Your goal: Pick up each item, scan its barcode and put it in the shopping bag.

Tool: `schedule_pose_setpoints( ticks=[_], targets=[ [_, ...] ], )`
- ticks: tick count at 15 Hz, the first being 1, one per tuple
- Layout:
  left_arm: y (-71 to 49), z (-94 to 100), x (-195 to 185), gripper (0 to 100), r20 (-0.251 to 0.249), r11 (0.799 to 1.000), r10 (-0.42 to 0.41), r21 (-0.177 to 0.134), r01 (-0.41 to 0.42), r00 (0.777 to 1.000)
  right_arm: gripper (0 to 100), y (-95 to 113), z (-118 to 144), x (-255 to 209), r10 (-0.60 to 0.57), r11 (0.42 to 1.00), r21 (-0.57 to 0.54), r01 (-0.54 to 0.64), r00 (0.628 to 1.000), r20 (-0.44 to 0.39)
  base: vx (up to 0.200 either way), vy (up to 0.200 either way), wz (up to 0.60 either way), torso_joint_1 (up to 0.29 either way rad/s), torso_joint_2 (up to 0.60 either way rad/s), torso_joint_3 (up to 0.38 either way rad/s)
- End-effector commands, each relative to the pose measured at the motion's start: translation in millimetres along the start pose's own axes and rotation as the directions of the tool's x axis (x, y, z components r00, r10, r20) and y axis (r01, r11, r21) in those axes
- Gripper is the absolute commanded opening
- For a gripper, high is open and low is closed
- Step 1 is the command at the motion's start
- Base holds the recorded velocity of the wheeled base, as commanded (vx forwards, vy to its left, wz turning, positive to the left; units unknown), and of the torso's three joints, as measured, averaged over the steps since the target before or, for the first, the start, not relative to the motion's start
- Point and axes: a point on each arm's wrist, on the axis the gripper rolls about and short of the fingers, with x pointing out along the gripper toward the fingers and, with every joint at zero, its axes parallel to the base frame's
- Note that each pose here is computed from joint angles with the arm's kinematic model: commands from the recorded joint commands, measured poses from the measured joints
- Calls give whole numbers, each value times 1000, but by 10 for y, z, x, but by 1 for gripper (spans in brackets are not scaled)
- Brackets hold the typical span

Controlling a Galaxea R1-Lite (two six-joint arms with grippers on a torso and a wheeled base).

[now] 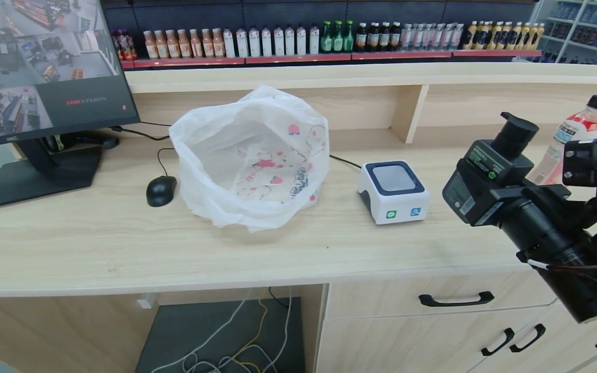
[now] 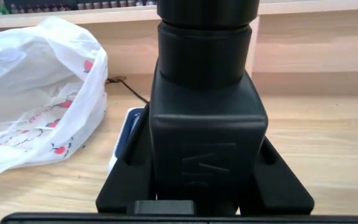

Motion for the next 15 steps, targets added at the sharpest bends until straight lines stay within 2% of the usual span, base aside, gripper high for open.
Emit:
schedule_pose_setpoints(
  ticks=[1,4,6,9,11,15],
  targets=[
    [0,-1,0,100,0,1000,0,0,0,1000,0,8,-23,4,2,1000,-2,-2,1000,-7,0,0,0,0,0,0],
    [0,-1,0,100,0,1000,0,0,0,1000,0,-32,-40,23,-13,999,-34,13,1000,-11,0,0,0,0,0,0],
    [0,-1,0,100,0,1000,0,0,0,1000,0,-99,-12,-4,-28,992,-121,27,1000,-4,0,0,0,0,0,0],
    [0,-1,0,100,0,1000,0,0,0,1000,0,-65,37,85,31,968,-249,-22,999,32,0,0,0,0,0,0],
    [0,-1,0,100,0,1000,0,0,0,1000,0,-15,132,252,84,940,-337,-46,992,99,0,0,0,0,0,0],
    [0,-1,0,100,0,1000,0,0,0,1000,0,16,118,468,158,914,-396,-93,978,136,0,0,0,0,0,0]
  ],
)
